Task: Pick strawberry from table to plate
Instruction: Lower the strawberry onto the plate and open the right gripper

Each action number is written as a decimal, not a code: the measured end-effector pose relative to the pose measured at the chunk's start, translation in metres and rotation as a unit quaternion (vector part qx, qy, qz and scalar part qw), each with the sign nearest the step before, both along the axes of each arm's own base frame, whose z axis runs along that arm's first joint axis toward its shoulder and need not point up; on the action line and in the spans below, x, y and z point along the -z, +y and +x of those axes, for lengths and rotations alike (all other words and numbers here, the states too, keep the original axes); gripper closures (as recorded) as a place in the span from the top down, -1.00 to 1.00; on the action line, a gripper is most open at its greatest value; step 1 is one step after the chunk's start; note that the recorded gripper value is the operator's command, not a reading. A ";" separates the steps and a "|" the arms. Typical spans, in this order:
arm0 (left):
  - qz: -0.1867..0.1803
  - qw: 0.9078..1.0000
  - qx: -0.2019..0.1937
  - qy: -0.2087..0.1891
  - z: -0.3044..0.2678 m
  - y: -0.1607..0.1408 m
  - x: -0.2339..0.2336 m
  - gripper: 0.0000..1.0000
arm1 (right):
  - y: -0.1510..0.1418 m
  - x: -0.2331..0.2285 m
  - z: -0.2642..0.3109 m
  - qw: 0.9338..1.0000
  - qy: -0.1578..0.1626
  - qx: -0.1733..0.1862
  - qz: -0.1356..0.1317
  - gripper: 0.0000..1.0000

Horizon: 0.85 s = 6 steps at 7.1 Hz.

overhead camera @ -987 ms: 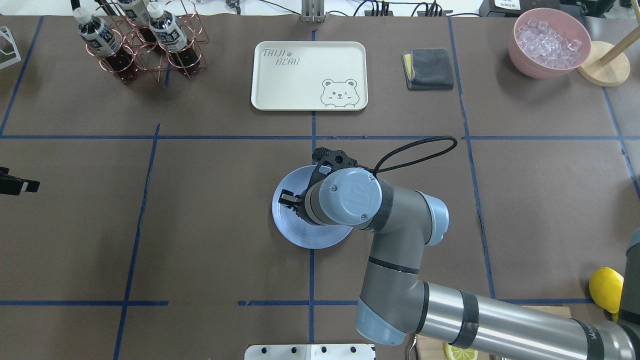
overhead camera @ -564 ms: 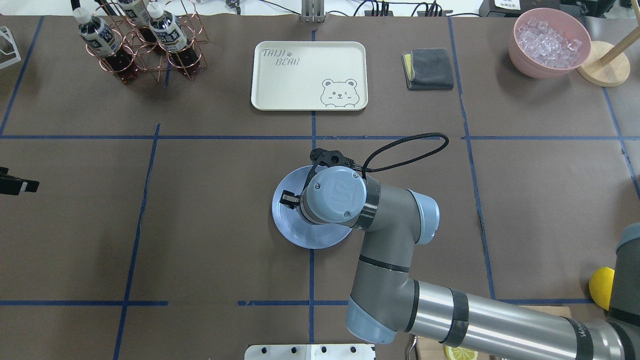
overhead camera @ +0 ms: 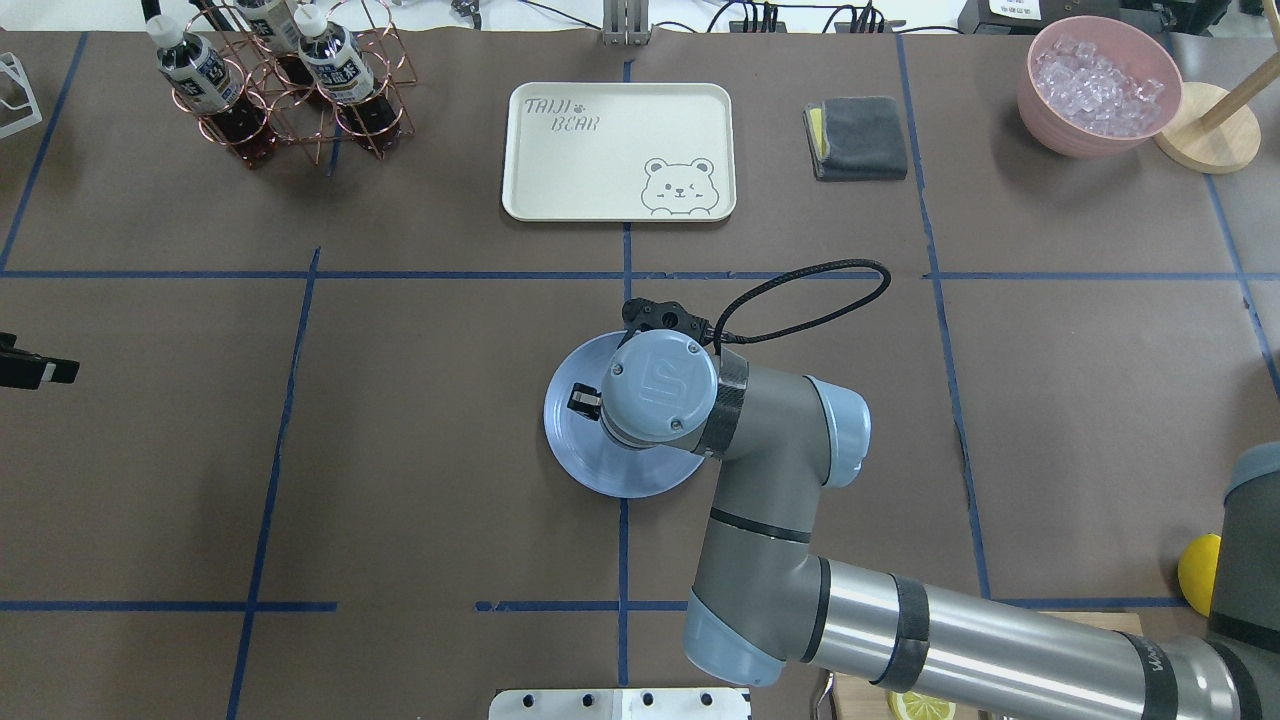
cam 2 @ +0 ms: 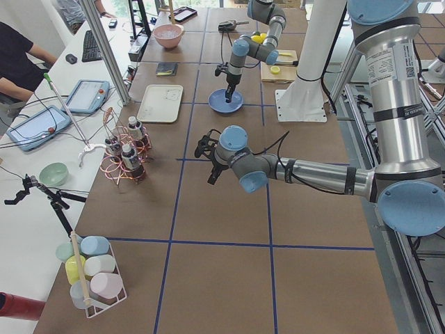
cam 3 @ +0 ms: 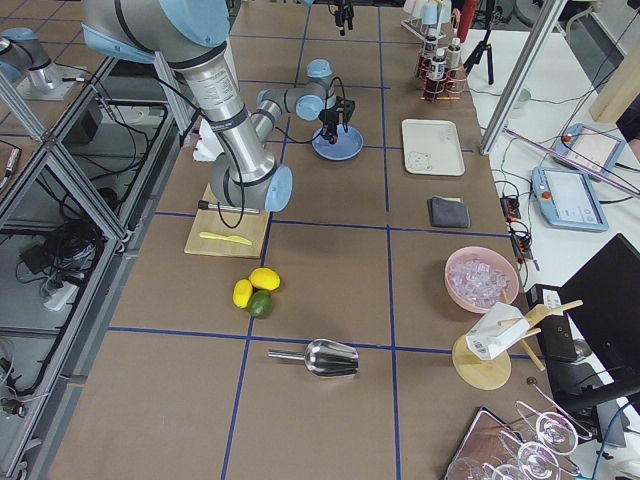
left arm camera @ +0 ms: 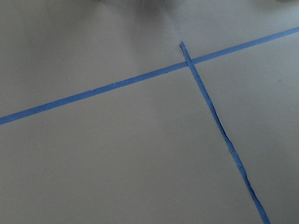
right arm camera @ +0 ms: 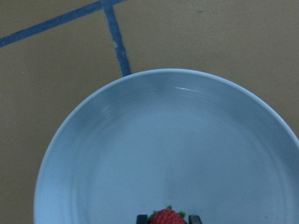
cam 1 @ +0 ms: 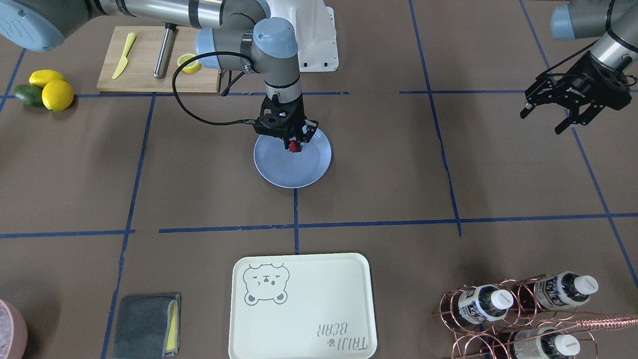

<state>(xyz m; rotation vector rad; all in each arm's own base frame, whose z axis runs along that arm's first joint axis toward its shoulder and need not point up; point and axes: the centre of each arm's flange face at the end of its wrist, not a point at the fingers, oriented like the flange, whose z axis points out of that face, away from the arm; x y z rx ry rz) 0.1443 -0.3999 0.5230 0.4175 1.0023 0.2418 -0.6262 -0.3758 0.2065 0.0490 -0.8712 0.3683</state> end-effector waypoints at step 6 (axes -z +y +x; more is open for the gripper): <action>0.000 1.000 0.000 0.000 0.001 -0.001 0.000 0.97 | -0.003 -0.009 -0.004 1.000 0.010 0.000 -0.003 0.99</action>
